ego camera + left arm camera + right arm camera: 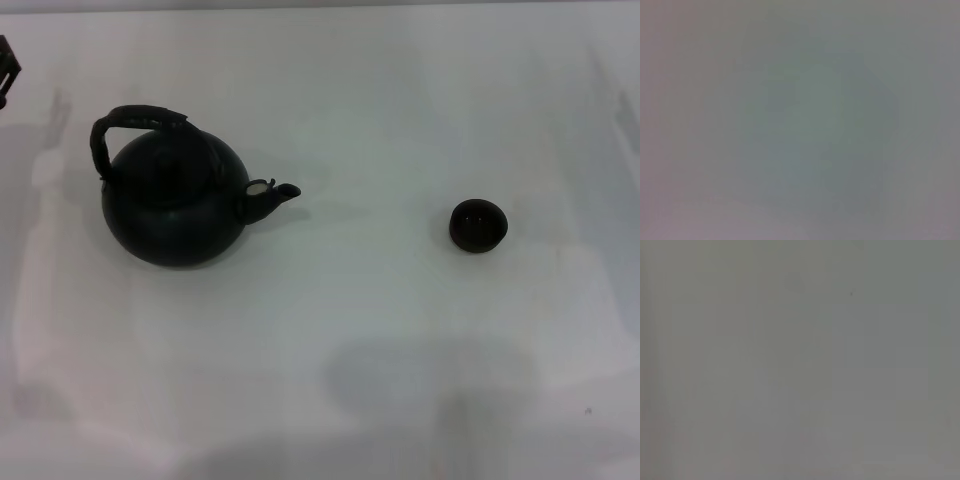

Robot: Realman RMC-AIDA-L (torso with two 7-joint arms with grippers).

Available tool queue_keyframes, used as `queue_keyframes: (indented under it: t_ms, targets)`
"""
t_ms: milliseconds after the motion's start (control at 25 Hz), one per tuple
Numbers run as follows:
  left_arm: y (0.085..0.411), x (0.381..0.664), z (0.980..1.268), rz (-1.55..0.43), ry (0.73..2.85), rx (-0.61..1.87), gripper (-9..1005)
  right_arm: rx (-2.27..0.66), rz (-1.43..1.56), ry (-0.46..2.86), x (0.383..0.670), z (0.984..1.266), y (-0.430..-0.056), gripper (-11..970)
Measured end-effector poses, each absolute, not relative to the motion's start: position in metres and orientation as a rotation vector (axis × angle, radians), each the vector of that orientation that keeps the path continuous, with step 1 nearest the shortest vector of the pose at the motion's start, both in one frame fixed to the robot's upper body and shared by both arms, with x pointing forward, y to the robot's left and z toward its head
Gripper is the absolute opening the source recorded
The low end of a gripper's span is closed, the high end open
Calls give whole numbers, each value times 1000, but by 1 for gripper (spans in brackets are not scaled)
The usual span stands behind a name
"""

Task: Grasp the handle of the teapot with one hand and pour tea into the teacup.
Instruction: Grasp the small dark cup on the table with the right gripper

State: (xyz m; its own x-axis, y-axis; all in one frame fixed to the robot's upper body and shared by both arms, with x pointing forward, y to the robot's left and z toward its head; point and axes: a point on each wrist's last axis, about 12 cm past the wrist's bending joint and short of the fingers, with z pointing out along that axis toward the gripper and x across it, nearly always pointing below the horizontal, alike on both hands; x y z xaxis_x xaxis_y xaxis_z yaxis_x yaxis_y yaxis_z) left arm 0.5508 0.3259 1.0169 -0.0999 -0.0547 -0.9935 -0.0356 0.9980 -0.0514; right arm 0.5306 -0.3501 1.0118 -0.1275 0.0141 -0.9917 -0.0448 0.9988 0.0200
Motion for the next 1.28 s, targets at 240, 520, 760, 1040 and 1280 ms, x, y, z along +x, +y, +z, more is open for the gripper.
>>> queue_keyframes:
  t_ms: [240,520,760,1040,1280]
  targets:
    - [327,549,1017,-18,1664,-94,862,-17,52,1694,531,1013,-352,841]
    - [326,547,1014,-24,1674,-100,861,-9,54,1714,526,1008,-351,841]
    - [324,547,1018,-50,1646,-89,861,-29,72,1676,520,1010,-351,841]
    - [320,547,1020,-105,1634,-35,861,-81,103,1668,518,1012,-348,842]
    - [329,540,1019,-146,1645,-5,861,-125,143,1667,522,1014,-345,842]
